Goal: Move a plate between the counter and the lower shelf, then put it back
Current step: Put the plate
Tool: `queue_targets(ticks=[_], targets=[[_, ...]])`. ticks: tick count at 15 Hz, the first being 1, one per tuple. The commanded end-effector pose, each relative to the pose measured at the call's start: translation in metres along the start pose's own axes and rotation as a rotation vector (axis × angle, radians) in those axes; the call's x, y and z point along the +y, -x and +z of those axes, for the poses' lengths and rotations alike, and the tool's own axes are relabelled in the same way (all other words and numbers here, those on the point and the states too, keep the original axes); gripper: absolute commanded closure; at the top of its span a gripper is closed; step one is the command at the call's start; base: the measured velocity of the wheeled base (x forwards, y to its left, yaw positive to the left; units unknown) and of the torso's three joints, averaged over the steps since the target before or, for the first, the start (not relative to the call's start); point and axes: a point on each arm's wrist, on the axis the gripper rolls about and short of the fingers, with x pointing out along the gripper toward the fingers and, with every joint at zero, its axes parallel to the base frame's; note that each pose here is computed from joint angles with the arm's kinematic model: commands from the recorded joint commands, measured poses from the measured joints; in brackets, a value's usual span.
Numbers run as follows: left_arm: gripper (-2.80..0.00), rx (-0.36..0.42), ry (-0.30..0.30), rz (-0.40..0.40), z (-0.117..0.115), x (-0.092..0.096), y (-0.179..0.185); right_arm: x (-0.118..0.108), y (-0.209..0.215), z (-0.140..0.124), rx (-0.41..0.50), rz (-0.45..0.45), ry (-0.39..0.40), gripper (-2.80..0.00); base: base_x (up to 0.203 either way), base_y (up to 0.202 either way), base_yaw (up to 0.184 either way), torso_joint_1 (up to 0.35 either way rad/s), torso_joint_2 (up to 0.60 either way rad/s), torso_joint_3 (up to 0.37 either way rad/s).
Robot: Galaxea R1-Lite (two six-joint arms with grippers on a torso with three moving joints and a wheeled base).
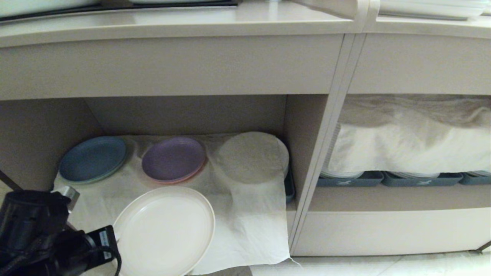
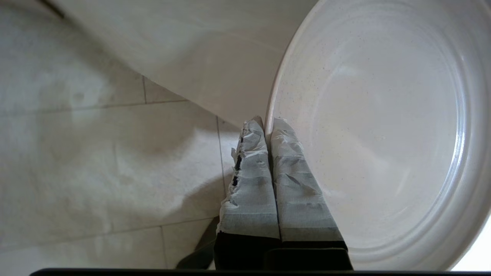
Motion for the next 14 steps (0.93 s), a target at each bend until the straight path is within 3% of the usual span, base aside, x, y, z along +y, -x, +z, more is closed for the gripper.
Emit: queue_targets(ticks=[1,6,10,14], targets=[[0.00,-0.014,-0.017,-0.034,0.003,0.003,0.006,0.000,0.000,0.000,0.000,0.000,-0.001,0.00,0.000,0.000,0.000,0.000,0.00,0.000],[0.00,-0.033,-0.117,-0.151,0.006,0.014,0.020,0.000,0.000,0.000,0.000,0.000,-0.001,0.00,0.000,0.000,0.000,0.000,0.00,0.000],[0.00,-0.002,-0.142,-0.195,0.000,0.018,0.026,0.000,0.000,0.000,0.000,0.000,-0.001,0.00,0.000,0.000,0.000,0.000,0.00,0.000],[0.00,0.035,-0.200,-0.185,-0.013,0.026,0.028,0.000,0.000,0.000,0.000,0.000,-0.001,0.00,0.000,0.000,0.000,0.000,0.00,0.000]])
